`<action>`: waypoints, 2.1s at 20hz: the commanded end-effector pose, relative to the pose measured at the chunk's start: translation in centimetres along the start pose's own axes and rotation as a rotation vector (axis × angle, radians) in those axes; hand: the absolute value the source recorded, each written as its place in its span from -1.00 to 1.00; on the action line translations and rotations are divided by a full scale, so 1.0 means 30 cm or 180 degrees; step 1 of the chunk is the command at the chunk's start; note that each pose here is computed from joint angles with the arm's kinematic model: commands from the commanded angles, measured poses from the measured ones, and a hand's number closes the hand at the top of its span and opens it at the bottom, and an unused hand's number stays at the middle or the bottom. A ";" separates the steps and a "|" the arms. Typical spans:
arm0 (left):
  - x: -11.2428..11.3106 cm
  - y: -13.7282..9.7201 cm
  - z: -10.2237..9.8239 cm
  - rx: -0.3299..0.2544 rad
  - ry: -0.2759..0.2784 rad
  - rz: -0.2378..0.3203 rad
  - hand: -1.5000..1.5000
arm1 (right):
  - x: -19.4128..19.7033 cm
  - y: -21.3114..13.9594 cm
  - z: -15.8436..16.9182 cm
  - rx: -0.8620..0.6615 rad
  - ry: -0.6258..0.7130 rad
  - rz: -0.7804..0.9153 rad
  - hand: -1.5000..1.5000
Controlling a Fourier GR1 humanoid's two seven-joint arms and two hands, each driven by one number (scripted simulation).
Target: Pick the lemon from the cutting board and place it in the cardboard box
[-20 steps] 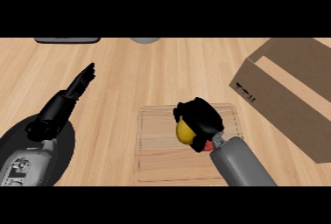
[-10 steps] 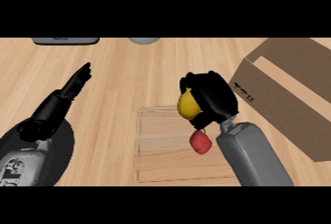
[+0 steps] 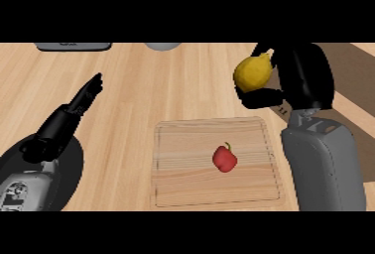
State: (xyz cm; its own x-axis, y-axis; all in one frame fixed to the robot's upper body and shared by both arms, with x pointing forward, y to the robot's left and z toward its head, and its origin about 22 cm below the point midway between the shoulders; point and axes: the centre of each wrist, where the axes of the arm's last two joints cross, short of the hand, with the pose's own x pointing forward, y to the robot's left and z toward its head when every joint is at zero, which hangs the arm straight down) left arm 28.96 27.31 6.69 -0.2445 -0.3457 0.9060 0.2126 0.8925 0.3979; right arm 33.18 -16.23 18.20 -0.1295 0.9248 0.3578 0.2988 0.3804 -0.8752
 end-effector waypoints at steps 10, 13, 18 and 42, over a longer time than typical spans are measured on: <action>0.009 -0.006 -0.014 -0.0046 -0.0074 -0.0064 0.00 | -0.406 -0.105 -0.149 -0.0225 0.0839 0.0351 1.00; 0.012 -0.019 -0.013 -0.0053 -0.0055 -0.0013 0.00 | -0.497 -0.147 -0.193 0.0227 0.1035 0.0482 1.00; 0.027 -0.053 -0.023 -0.0062 -0.0080 0.0002 0.00 | -0.680 -0.180 -0.189 0.0998 0.1275 0.0338 1.00; -0.016 -0.012 0.011 -0.0001 0.0008 -0.0005 0.00 | -0.917 -0.210 -0.165 -0.0045 0.0854 -0.2711 -1.00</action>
State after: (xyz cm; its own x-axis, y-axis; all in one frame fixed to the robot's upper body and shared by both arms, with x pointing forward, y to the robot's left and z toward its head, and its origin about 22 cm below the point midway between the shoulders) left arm 28.96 26.81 6.06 -0.2499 -0.3447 0.9048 0.2149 0.8914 0.3989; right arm 39.70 -43.21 15.97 -0.0294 0.5671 0.8231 0.0863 0.8218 -0.5632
